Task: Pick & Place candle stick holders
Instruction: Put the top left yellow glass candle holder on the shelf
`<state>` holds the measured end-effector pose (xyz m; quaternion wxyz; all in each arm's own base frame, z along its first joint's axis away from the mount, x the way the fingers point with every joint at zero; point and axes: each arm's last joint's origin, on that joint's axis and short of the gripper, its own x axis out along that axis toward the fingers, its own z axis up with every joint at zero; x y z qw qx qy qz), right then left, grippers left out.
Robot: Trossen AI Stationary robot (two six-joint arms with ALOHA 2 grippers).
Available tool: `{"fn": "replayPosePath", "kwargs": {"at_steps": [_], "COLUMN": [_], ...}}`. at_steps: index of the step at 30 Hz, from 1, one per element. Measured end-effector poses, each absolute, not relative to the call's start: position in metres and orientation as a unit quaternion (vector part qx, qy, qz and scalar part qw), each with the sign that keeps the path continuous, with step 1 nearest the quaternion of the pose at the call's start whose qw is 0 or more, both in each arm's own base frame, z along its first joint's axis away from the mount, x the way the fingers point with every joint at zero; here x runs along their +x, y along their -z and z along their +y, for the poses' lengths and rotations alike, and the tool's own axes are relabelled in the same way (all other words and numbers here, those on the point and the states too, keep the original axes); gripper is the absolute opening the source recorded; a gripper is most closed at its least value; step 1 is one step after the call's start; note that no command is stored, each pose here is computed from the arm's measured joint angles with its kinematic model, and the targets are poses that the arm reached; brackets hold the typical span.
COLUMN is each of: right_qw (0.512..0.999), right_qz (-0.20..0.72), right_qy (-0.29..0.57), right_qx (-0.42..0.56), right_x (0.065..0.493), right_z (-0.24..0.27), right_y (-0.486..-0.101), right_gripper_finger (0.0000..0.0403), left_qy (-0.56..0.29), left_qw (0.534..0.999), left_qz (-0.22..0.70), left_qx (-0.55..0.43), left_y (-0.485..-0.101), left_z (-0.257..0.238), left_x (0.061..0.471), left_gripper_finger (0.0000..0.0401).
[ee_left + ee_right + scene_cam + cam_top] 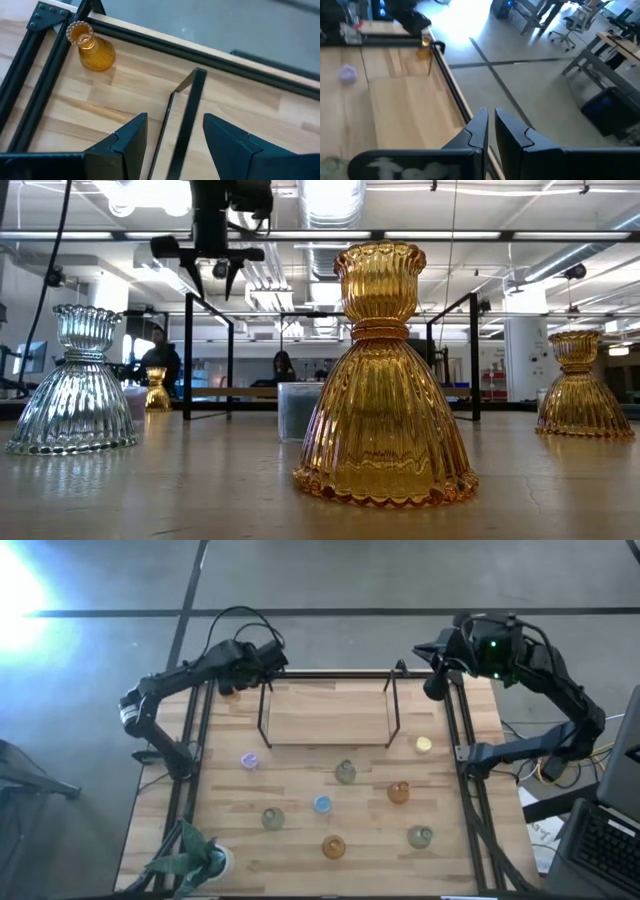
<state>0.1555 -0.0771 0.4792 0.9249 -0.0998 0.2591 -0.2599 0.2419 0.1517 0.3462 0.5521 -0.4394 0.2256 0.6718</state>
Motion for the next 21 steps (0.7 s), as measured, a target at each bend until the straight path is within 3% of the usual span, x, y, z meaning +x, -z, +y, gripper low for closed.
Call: {"fn": "replayPosePath", "kwargs": {"at_steps": [5,11,14,16,18,21], "right_qw": [0.929,0.939,0.942,0.943,0.946,0.948], "right_qz": [0.259,0.252,0.254,0.257,0.257,0.258], "right_qy": [0.242,0.218,0.203,0.197,0.186,0.176], "right_qx": [-0.105,-0.083,-0.081,-0.072,-0.060,-0.056], "right_x": [0.154,0.167,0.172,0.176,0.181,0.183], "right_z": [-0.087,-0.093,-0.093,-0.095,-0.096,-0.097], "right_y": [-0.479,-0.475,-0.473,-0.471,-0.469,-0.467], "right_gripper_finger": [0.0027,0.0027,0.0027,0.0027,0.0027,0.0027], "left_qy": [-0.725,-0.792,-0.827,-0.859,-0.863,-0.832], "left_qw": [0.558,0.568,0.543,0.497,0.475,0.507], "left_qz": [0.150,-0.006,-0.061,-0.102,-0.148,-0.173], "left_qx": [-0.376,-0.223,-0.133,-0.075,-0.088,-0.146], "left_y": [-0.354,-0.374,-0.386,-0.392,-0.399,-0.418], "left_z": [0.161,0.179,0.183,0.188,0.197,0.203], "left_x": [0.240,0.245,0.249,0.250,0.248,0.239], "left_gripper_finger": [0.0197,0.0197,0.0197,0.0197,0.0197,0.0197]}}
